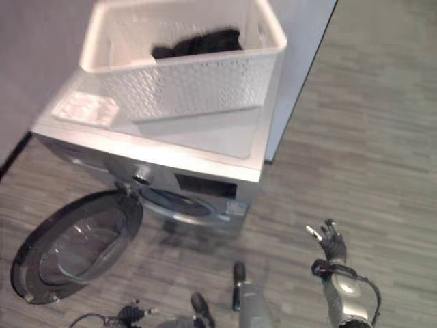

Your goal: Grab the laundry basket,head to the washer,open it,put in the laundry and shut it.

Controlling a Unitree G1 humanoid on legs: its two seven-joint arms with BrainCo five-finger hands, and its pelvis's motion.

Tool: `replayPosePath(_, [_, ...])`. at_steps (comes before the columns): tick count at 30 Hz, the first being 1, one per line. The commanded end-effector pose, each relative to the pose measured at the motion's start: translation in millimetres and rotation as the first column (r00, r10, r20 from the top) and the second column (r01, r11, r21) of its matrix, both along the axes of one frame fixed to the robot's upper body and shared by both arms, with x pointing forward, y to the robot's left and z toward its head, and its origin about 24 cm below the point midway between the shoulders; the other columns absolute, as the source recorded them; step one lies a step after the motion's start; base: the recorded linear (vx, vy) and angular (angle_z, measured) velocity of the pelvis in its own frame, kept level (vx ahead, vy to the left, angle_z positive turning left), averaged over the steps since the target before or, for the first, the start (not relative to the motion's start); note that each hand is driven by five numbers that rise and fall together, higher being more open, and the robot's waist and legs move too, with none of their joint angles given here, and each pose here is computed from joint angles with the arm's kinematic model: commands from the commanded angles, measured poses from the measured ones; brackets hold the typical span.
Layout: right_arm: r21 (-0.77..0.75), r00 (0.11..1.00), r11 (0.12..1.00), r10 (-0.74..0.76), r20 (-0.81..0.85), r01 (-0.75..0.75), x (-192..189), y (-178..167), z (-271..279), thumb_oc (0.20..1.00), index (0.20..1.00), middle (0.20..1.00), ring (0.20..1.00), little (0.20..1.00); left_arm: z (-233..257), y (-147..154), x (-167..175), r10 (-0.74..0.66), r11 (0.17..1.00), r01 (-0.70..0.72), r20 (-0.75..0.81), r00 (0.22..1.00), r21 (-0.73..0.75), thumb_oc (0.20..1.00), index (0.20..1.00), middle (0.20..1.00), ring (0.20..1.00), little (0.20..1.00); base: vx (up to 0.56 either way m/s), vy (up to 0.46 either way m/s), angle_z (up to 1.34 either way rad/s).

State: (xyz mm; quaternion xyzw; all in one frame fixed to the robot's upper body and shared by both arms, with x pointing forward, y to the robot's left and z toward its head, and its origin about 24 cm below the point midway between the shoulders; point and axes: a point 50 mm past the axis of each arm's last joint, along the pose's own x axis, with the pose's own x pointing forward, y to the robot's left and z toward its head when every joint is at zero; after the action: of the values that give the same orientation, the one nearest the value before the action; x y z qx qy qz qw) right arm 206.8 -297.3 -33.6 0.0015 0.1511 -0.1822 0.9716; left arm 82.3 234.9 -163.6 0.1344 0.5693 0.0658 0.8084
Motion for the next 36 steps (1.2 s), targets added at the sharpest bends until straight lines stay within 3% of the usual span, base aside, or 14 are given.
replayPosePath(1, [-0.317,0.989,0.948,0.065,0.132,-0.020,24.3,-20.7,53.6,1.000,1.000,1.000,1.000,1.000,4.4,7.9,8.1,0.007,1.000,-0.008,0.056,0.998,0.006,1.000,1.000,1.000,1.000,1.000,0.11,0.011,0.19])
replayPosePath(5, [-0.618,0.973,0.786,0.133,0.189,0.012,44.1,-43.6,114.5,1.000,1.000,1.000,1.000,1.000,0.7,12.6,-17.4,0.054,0.999,-0.054,-0.001,0.999,0.003,1.000,1.000,1.000,1.000,1.000,0.09,0.001,0.10])
replayPosePath(8, [-0.679,0.959,0.732,0.149,0.242,0.058,50.3,-47.4,138.7,1.000,1.000,1.000,1.000,1.000,-1.7,12.6,-32.1,0.066,0.998,-0.066,-0.052,0.996,0.001,1.000,1.000,1.000,1.000,1.000,0.06,-0.015,0.12])
replayPosePath(10, [-0.789,0.929,0.607,0.226,0.293,0.101,59.1,-47.0,182.8,1.000,1.000,1.000,1.000,1.000,-3.7,14.5,-52.7,0.045,0.999,-0.044,-0.136,0.990,0.006,1.000,1.000,1.000,1.000,1.000,0.05,-0.020,0.04])
replayPosePath(18, [-0.871,0.863,0.453,0.346,0.368,0.190,76.3,-38.9,254.6,1.000,1.000,1.000,1.000,1.000,-5.3,12.6,-77.3,0.031,0.999,-0.037,-0.215,0.976,-0.026,1.000,1.000,1.000,1.000,1.000,0.04,-0.002,0.13])
replayPosePath(20, [-0.873,0.856,0.448,0.359,0.371,0.191,78.7,-35.8,258.4,1.000,1.000,1.000,1.000,1.000,-5.3,12.5,-78.0,0.033,0.999,-0.039,-0.216,0.976,-0.027,1.000,1.000,1.000,1.000,1.000,0.02,0.005,0.04])
replayPosePath(23, [-0.902,0.838,0.416,0.447,0.313,0.115,90.7,-21.4,268.6,1.000,1.000,1.000,1.000,1.000,-4.9,14.0,-76.9,0.026,0.999,-0.034,-0.212,0.977,-0.030,1.000,1.000,1.000,1.000,1.000,0.01,0.012,0.05])
replayPosePath(26, [-0.959,0.839,0.281,0.528,0.132,-0.026,110.9,-7.0,280.3,1.000,1.000,1.000,1.000,1.000,-5.3,11.0,-71.1,-0.030,0.998,0.019,-0.200,0.979,-0.055,1.000,1.000,1.000,1.000,1.000,0.00,0.021,0.19])
replayPosePath(30, [-0.972,0.817,0.233,0.568,0.099,-0.044,120.6,6.3,291.9,1.000,1.000,1.000,1.000,1.000,-4.6,13.0,-66.3,-0.042,0.998,0.033,-0.188,0.981,-0.050,1.000,1.000,1.000,1.000,1.000,-0.01,0.011,0.05])
replayPosePath(36, [-0.991,0.756,0.079,0.654,-0.033,-0.111,137.5,42.3,313.8,1.000,1.000,1.000,1.000,1.000,-2.7,18.4,-57.9,-0.053,0.998,0.047,-0.170,0.984,-0.035,1.000,1.000,1.000,1.000,1.000,-0.01,0.015,-0.02])
